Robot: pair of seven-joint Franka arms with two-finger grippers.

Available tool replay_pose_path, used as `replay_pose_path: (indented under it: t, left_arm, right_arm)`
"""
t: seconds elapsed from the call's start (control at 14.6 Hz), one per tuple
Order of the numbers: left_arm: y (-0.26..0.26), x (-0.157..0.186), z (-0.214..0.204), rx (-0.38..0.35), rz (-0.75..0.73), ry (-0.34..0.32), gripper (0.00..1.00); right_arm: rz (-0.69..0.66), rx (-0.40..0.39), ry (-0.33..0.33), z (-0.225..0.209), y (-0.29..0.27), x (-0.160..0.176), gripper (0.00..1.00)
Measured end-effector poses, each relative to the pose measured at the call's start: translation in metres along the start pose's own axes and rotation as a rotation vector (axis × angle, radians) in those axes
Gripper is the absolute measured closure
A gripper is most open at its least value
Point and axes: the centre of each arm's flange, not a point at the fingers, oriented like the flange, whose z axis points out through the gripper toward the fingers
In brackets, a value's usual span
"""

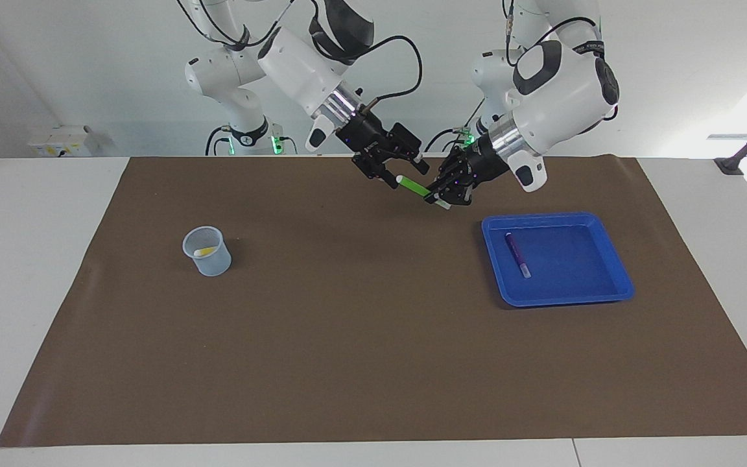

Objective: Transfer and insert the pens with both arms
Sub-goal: 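Lift the green pen with the left gripper toward the right gripper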

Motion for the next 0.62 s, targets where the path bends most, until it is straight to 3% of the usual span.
replay_pose_path:
  t: [0.07,0.21,0.27,0.34,0.62]
  left_arm:
    - [0.0,0.0,0.0,0.001,-0.001,0.0,0.83]
    - [0.0,0.001,0.001,0.002,-0.003,0.0,0.83]
    - [0.0,0.001,0.001,0.002,-0.003,0.0,0.83]
    - [0.0,0.001,0.001,0.002,-0.003,0.0,0.83]
    - [-0.001,-0.001,-0.001,-0.003,-0.001,0.0,0.83]
  right_arm:
    - [-0.018,-0.011,-0.002,-0.002,-0.003,0.005,0.04]
    - [-0.027,-0.018,0.0,-0.006,-0.006,0.016,0.22]
    - [-0.026,-0.018,0.002,-0.006,-0.006,0.018,0.22]
    - [-0.026,-0.018,0.002,-0.005,-0.006,0.019,0.29]
    - [-0.027,-0.019,0.0,-0.003,-0.007,0.018,0.33]
